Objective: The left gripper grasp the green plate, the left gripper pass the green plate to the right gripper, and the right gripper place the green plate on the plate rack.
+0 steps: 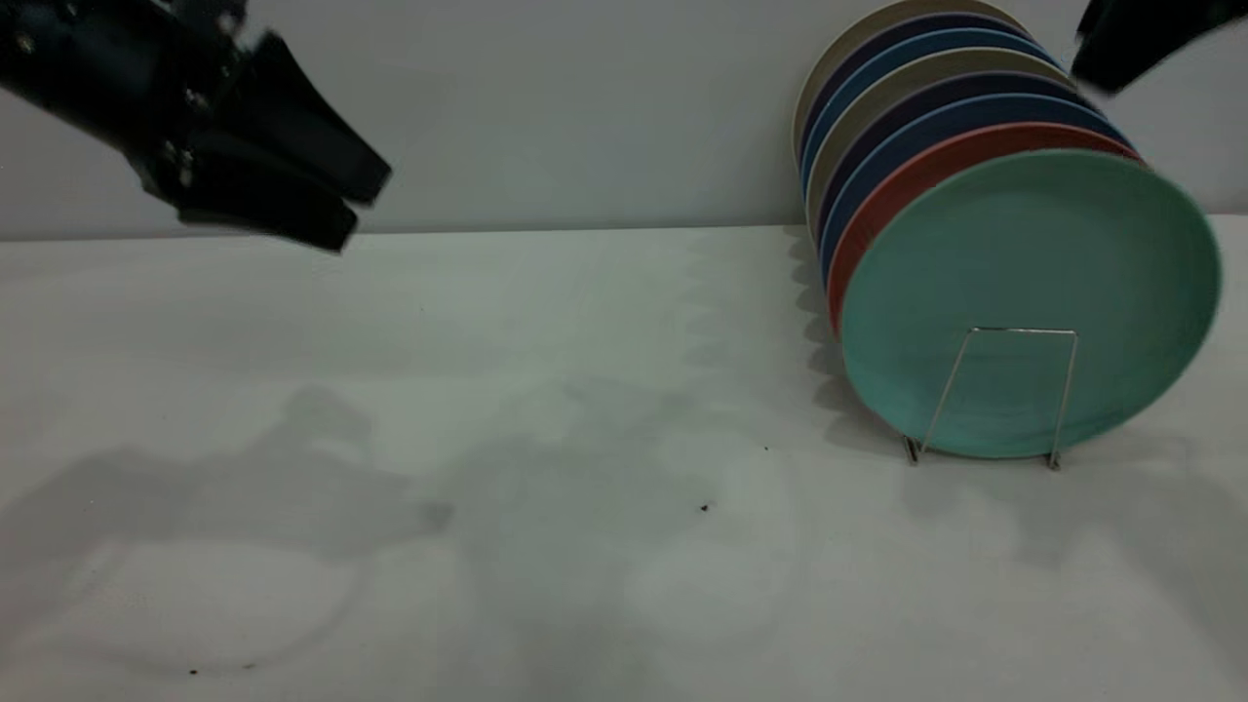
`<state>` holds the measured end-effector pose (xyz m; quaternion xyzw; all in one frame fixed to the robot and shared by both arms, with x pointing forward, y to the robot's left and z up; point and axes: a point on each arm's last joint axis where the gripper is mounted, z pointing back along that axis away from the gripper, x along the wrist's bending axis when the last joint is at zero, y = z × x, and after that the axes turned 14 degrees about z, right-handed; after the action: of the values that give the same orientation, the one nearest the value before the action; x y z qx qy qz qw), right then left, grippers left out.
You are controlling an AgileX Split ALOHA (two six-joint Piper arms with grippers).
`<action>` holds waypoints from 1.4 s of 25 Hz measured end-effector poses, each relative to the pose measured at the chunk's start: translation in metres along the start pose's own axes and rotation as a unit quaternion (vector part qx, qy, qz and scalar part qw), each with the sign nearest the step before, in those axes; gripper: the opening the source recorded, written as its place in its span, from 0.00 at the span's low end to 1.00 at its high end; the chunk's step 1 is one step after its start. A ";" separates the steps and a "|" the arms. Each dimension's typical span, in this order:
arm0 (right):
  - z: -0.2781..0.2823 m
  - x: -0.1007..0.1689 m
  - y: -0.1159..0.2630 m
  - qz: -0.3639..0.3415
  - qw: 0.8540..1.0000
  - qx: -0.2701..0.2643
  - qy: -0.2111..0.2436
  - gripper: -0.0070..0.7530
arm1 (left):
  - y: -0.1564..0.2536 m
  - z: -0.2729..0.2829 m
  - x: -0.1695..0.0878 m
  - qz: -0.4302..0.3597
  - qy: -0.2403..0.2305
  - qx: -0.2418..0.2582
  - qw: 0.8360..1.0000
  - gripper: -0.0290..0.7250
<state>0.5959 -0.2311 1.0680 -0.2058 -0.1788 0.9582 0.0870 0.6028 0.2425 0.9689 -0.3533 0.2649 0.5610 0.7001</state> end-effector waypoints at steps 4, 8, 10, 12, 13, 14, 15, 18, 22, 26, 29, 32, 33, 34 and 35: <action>0.069 0.026 -0.017 -0.138 0.990 -0.032 -0.024 0.46 | 0.011 0.046 -0.044 -0.012 -0.009 -0.028 0.999 0.82; 0.125 0.056 -0.022 -0.262 0.964 -0.037 -0.025 0.46 | 0.040 0.092 -0.102 -0.065 -0.080 -0.069 0.992 0.82; 0.145 0.068 -0.021 -0.296 0.954 -0.041 -0.002 0.46 | 0.062 0.115 -0.132 -0.096 -0.124 -0.096 0.983 0.82; 0.163 0.086 -0.016 -0.315 0.948 -0.044 0.019 0.46 | 0.086 0.133 -0.155 -0.112 -0.173 -0.122 0.971 0.82; 0.171 0.096 -0.013 -0.319 0.946 -0.044 0.030 0.46 | 0.099 0.143 -0.166 -0.115 -0.201 -0.138 0.963 0.82; 0.173 0.106 -0.009 -0.325 0.944 -0.038 0.033 0.46 | 0.111 0.150 -0.174 -0.111 -0.223 -0.153 0.956 0.82; 0.176 0.117 -0.004 -0.331 0.942 -0.034 0.039 0.46 | 0.124 0.159 -0.183 -0.110 -0.250 -0.171 0.947 0.82; 0.171 0.150 0.016 -0.353 0.934 -0.005 0.046 0.46 | 0.161 0.177 -0.200 -0.073 -0.308 -0.231 0.920 0.82; 0.148 0.194 0.047 -0.386 0.920 0.053 0.038 0.46 | 0.203 0.183 -0.200 -0.026 -0.359 -0.277 0.891 0.82; 0.124 0.229 0.073 -0.396 0.913 0.084 0.048 0.48 | 0.232 0.168 -0.180 0.003 -0.388 -0.269 0.882 0.82; 0.109 0.247 0.084 -0.400 0.911 0.085 0.050 0.53 | 0.245 0.149 -0.157 0.027 -0.389 -0.235 0.890 0.82; 0.100 0.261 0.092 -0.406 0.909 0.088 0.048 0.59 | 0.255 0.131 -0.136 0.049 -0.393 -0.201 0.896 0.82; 0.100 0.262 0.093 -0.408 0.908 0.083 0.053 0.60 | 0.258 0.127 -0.131 0.054 -0.394 -0.193 0.897 0.82; 0.101 0.262 0.093 -0.412 0.906 0.079 0.061 0.60 | 0.262 0.122 -0.125 0.059 -0.394 -0.183 0.899 0.82; 0.102 0.263 0.094 -0.416 0.904 0.077 0.068 0.60 | 0.265 0.117 -0.119 0.065 -0.394 -0.173 0.900 0.82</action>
<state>0.3074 -0.2855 1.0240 -0.1698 -0.1672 0.8296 0.5049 0.3148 0.2959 1.0794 -0.2011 -0.1119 0.7358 0.6369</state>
